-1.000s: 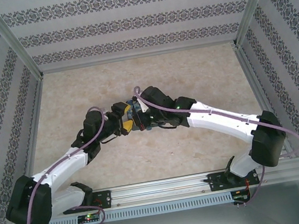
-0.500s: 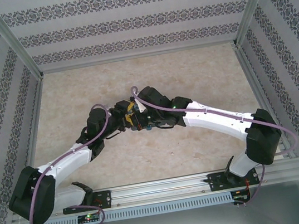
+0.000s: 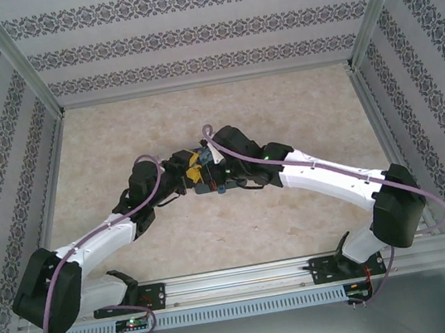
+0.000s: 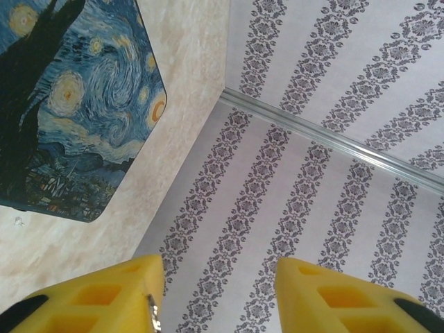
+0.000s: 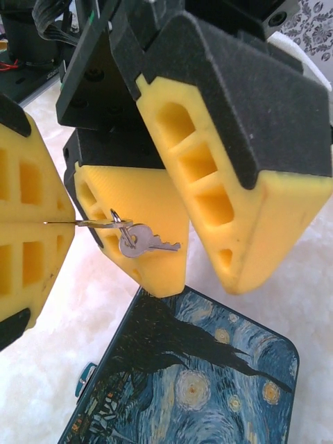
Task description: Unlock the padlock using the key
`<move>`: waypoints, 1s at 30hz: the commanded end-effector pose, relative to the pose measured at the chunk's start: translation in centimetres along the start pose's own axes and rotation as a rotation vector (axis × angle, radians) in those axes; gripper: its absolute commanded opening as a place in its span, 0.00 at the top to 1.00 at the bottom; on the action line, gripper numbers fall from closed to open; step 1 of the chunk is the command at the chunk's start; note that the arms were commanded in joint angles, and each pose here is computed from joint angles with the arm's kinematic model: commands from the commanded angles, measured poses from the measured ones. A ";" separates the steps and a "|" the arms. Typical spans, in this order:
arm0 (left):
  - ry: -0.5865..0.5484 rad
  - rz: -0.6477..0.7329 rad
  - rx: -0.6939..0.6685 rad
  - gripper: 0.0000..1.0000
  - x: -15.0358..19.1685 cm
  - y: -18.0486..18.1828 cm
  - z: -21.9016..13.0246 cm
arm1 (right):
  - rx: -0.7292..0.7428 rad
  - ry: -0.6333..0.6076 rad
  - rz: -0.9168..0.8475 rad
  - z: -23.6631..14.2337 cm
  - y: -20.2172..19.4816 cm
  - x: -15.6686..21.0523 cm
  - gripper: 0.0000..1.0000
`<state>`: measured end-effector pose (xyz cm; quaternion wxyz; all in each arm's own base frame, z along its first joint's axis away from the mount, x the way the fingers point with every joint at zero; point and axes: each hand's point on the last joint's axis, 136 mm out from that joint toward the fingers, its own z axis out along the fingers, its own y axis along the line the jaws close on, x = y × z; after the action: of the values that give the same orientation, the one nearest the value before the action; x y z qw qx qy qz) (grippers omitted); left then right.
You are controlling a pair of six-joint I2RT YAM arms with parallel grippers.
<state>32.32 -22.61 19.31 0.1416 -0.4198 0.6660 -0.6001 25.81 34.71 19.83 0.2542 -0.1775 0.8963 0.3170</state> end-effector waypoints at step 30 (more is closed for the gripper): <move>-0.046 0.046 -0.008 1.00 -0.4 0.1 -0.3 | 0.017 -0.034 0.019 -0.8 -1.2 -0.3 1.00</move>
<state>32.46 -22.25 18.80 0.1547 -0.4216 0.6730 -0.5877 26.06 34.11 19.52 0.2564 -0.1713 0.8976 0.3149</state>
